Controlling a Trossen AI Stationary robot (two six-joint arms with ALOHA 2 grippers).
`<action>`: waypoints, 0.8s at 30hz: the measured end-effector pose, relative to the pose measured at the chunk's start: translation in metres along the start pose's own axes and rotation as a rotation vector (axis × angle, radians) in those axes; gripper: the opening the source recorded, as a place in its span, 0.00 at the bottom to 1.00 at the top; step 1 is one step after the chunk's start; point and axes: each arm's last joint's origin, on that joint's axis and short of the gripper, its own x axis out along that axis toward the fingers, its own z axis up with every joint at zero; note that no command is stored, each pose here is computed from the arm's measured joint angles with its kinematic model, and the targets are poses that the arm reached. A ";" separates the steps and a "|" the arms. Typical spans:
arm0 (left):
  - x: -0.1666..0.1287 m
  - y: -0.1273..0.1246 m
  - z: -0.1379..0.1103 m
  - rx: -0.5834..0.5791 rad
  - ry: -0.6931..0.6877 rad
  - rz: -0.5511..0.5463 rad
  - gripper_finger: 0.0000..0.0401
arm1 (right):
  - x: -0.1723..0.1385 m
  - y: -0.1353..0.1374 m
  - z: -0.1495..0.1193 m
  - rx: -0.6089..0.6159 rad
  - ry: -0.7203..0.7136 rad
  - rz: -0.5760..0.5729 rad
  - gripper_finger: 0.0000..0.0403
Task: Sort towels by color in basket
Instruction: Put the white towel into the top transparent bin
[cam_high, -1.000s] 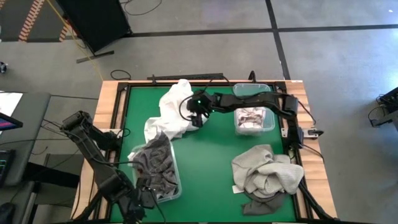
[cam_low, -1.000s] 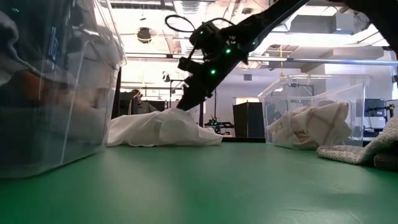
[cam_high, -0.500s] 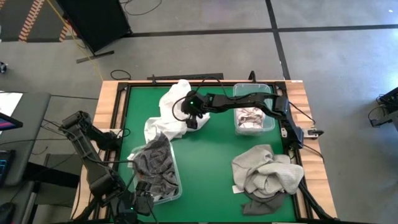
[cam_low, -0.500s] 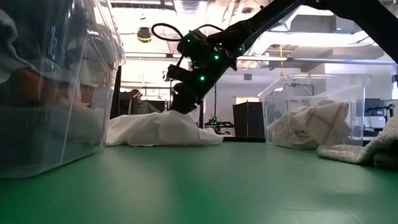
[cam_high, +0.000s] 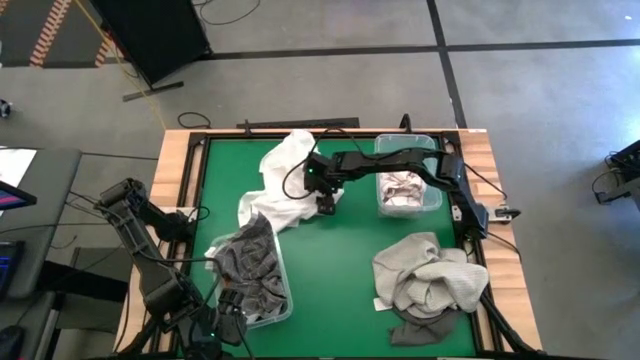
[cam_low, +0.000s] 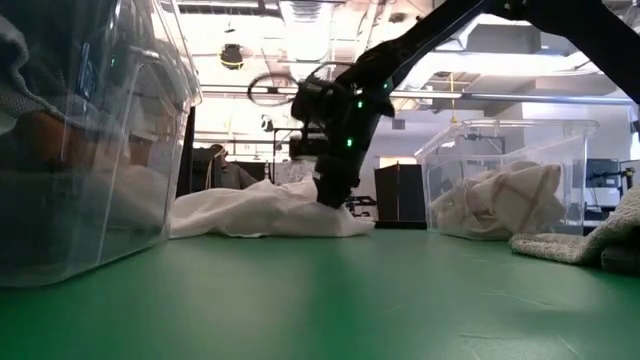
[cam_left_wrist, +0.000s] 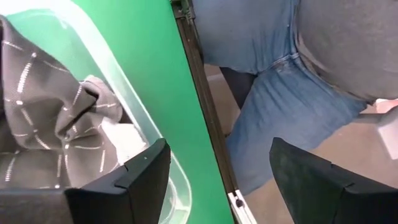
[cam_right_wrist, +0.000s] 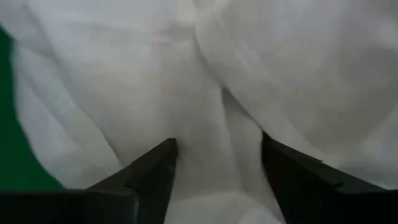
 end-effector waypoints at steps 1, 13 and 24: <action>0.000 0.000 0.000 0.002 0.002 0.004 0.66 | 0.003 0.000 -0.002 -0.004 0.017 0.002 0.60; 0.000 0.003 -0.003 0.007 0.025 0.035 0.66 | -0.015 0.021 -0.019 -0.021 0.245 0.064 0.05; 0.000 0.004 -0.004 0.008 0.026 0.061 0.66 | -0.115 0.078 -0.007 -0.174 0.154 -0.116 0.05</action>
